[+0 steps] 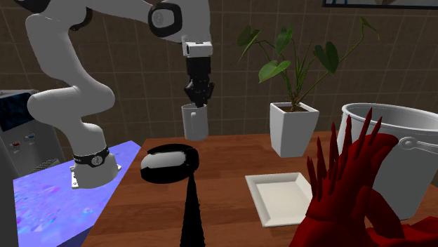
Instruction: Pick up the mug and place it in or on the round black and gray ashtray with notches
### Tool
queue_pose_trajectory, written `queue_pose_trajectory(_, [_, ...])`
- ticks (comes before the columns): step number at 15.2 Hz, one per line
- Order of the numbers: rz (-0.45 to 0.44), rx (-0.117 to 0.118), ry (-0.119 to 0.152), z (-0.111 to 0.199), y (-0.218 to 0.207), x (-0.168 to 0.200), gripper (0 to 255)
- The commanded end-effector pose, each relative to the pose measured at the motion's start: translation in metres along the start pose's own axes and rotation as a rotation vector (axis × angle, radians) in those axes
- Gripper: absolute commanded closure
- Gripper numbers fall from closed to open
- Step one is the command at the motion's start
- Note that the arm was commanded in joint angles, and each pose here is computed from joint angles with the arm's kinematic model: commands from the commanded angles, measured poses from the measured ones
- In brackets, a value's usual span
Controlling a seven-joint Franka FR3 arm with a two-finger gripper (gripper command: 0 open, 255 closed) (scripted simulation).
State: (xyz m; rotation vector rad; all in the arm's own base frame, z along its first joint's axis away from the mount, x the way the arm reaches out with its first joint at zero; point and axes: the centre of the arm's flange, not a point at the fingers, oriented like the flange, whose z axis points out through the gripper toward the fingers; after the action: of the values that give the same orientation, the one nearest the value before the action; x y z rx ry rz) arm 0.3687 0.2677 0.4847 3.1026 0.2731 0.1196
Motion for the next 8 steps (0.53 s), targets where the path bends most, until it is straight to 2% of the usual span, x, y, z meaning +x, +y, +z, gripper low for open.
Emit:
queue_pose_trajectory(1, [0.0,0.002,0.0,-0.004,0.02,-0.023,255])
queue_pose_trajectory(6, [0.0,0.002,0.0,-0.011,0.058,-0.075,255])
queue_pose_trajectory(8, [0.0,0.002,0.0,-0.001,0.058,-0.076,255])
